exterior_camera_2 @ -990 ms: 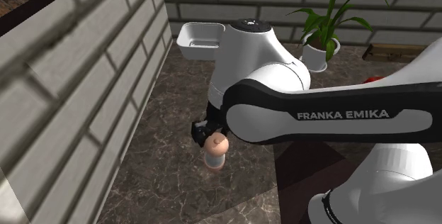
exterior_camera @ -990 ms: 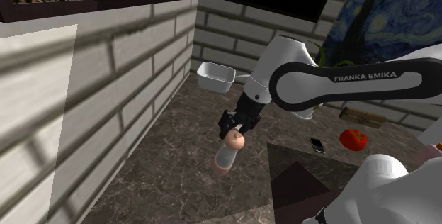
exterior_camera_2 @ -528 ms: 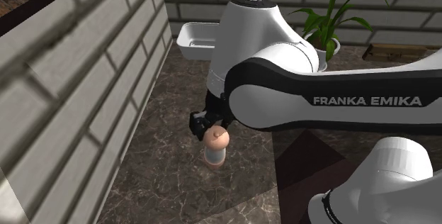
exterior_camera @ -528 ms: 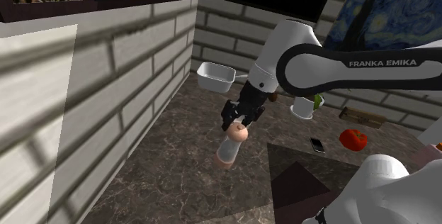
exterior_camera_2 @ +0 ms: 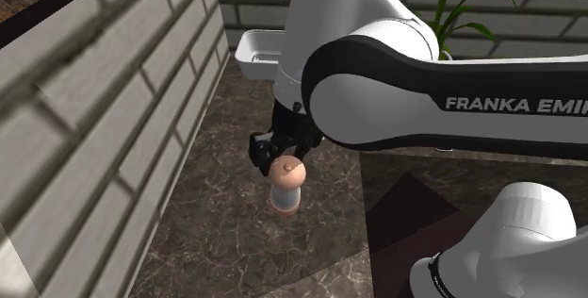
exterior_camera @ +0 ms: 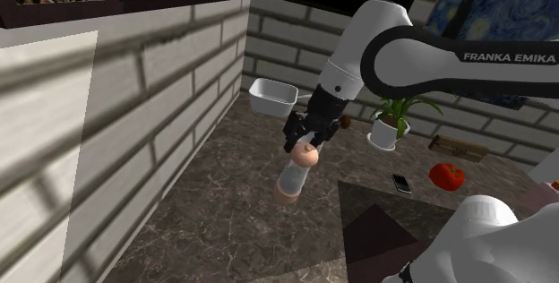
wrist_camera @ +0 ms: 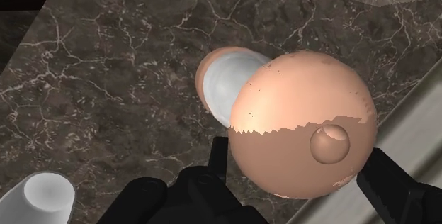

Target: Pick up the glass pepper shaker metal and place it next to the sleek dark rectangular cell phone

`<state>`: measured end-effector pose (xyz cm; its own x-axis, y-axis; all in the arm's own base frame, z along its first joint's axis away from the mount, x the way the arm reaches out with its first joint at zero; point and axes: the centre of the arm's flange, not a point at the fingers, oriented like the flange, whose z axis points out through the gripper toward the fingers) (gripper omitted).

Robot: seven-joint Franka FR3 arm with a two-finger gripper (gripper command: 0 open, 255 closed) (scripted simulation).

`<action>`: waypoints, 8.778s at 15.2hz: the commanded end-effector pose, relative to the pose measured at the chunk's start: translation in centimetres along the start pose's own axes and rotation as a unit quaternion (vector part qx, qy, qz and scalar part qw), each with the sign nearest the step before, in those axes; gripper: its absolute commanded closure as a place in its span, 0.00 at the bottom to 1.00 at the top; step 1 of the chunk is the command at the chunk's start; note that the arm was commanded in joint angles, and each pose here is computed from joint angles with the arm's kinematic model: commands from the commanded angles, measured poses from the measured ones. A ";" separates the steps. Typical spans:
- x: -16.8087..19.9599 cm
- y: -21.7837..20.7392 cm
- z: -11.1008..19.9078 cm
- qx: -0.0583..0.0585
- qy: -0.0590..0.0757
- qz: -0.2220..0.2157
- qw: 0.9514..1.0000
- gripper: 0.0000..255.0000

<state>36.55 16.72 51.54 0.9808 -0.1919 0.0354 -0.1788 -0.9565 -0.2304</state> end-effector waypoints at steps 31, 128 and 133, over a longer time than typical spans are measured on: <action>2.8 15.7 -13.3 0.000 0.000 0.000 1.000 1.00; 8.2 66.5 0.6 0.000 0.000 0.000 1.000 0.00; 8.2 66.5 -4.4 0.000 0.000 0.000 1.000 0.00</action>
<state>32.43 -49.26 40.31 0.9807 -0.1920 0.0365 -0.1788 -0.9568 -0.2293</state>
